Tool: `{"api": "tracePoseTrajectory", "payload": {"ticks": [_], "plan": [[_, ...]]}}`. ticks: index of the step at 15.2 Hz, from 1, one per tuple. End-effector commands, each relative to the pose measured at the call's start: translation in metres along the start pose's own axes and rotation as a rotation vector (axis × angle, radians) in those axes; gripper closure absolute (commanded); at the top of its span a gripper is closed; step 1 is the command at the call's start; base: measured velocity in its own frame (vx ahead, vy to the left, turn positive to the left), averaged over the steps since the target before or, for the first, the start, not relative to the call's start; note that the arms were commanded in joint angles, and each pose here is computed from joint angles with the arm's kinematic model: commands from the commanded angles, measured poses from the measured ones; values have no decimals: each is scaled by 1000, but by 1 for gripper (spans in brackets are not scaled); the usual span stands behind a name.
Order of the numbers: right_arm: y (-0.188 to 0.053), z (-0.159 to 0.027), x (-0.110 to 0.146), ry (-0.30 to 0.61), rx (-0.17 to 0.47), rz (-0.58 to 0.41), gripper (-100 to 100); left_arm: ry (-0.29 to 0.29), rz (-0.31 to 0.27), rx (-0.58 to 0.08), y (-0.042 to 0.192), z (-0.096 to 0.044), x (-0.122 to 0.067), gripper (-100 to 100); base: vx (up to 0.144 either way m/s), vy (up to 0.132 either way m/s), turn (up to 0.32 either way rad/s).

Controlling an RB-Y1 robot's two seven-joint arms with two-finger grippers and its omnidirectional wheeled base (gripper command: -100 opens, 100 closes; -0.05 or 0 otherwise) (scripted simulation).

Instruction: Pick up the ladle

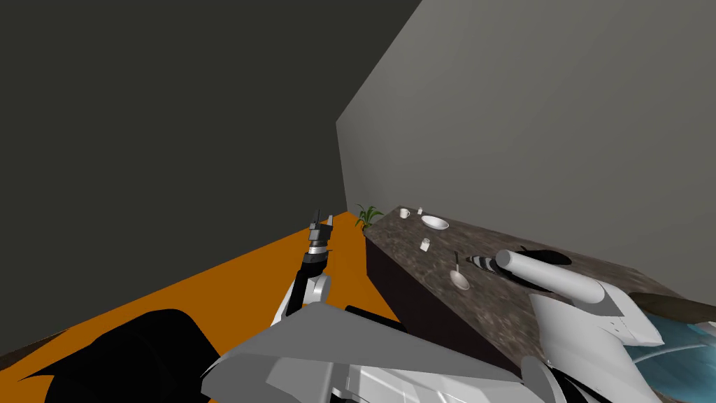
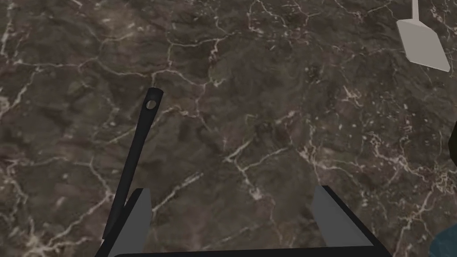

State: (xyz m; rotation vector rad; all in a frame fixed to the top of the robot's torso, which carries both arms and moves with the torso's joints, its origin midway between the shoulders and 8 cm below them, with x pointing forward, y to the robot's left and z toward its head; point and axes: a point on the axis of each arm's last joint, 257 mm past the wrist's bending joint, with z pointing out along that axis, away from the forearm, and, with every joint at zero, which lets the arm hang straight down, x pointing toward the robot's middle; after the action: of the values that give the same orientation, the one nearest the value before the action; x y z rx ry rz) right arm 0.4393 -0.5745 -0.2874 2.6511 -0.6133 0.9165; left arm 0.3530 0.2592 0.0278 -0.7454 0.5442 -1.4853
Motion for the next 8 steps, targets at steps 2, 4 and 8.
{"api": "tracePoseTrajectory", "payload": {"ticks": [2,4,8], "plan": [[-3,1,-12,-56,15,45,-100,0,0,0,0,0,0,0,9,2,50],[-6,2,-21,-109,30,99,-100,0,0,0,0,0,0,0,9,3,74],[-13,1,-32,-188,55,194,-100,0,0,0,0,0,0,0,10,3,55]]}}
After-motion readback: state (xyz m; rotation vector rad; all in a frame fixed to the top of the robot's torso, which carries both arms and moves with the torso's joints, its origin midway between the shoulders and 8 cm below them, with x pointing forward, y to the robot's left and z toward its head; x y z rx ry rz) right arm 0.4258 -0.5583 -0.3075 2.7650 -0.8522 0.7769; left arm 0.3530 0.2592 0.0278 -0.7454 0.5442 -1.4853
